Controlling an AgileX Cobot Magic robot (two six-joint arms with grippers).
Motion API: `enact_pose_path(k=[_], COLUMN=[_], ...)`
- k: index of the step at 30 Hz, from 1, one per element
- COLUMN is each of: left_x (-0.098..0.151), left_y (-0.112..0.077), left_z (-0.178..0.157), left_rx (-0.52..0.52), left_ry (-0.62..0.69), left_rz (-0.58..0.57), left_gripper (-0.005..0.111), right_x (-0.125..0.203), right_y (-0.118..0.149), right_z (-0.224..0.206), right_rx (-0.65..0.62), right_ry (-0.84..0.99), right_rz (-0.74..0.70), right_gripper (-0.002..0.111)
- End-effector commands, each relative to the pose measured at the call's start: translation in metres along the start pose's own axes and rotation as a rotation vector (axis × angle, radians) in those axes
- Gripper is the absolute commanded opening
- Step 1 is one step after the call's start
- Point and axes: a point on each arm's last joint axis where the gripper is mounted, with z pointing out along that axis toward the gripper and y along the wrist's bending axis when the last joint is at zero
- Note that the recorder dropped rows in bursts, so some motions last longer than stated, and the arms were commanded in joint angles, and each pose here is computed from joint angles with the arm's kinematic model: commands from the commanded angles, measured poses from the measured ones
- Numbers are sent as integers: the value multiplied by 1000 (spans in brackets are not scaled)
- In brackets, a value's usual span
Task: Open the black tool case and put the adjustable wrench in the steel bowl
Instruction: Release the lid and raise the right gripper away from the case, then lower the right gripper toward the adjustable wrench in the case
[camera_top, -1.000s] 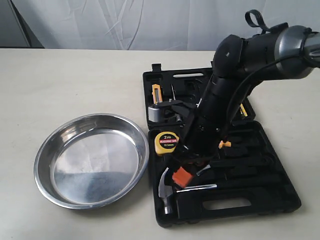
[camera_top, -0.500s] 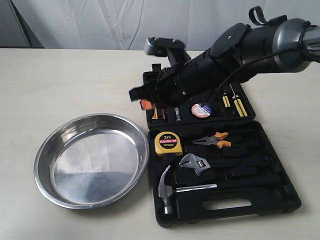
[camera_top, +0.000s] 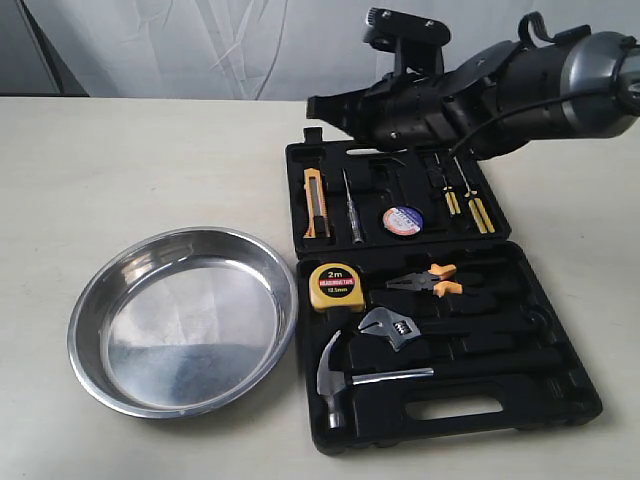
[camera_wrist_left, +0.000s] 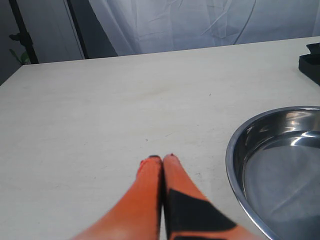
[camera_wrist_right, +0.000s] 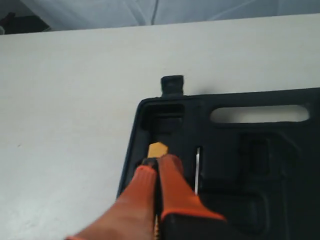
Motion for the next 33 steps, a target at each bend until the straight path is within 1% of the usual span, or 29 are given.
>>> enact_pose_path(k=[1, 6, 9, 13, 14, 17, 20, 23, 26, 30, 33], left_x=[-2, -2, -2, -2, -2, -2, -2, -2, -2, -2, -2], left_y=[0, 0, 0, 0, 0, 0, 0, 0, 0, 0, 0], left_z=[-1, -1, -1, -1, -1, -1, -1, -1, -1, -1, -1], left_rx=[-2, -2, -2, -2, -2, -2, -2, -2, -2, -2, -2], left_ry=[-18, -18, -18, -18, -18, -18, -18, -18, -18, -18, -18], left_rz=[0, 0, 0, 0, 0, 0, 0, 0, 0, 0, 0], left_gripper=[0, 0, 0, 0, 0, 0, 0, 0, 0, 0, 0], right_x=[-15, -22, -23, -22, -21, -13, -5, 8, 20, 30, 37], right_y=[-30, -59, -75, -101, -109, -132, -150, -158, -159, -154, -143], right_z=[-3, -6, -9, -17, -19, -28, -39, -49, -60, -68, -73], right_rx=[76, 85, 82, 59, 68, 149, 265, 334, 354, 330, 293], right_ry=[-52, -22, 17, 112, 147, 269, 398, 577, 764, 914, 1029], right_rz=[47, 54, 5, 29, 12, -9, 1, -62, -84, -71, -86], right_gripper=[-1, -1, -1, -1, -1, -1, -1, -1, -1, -1, -1])
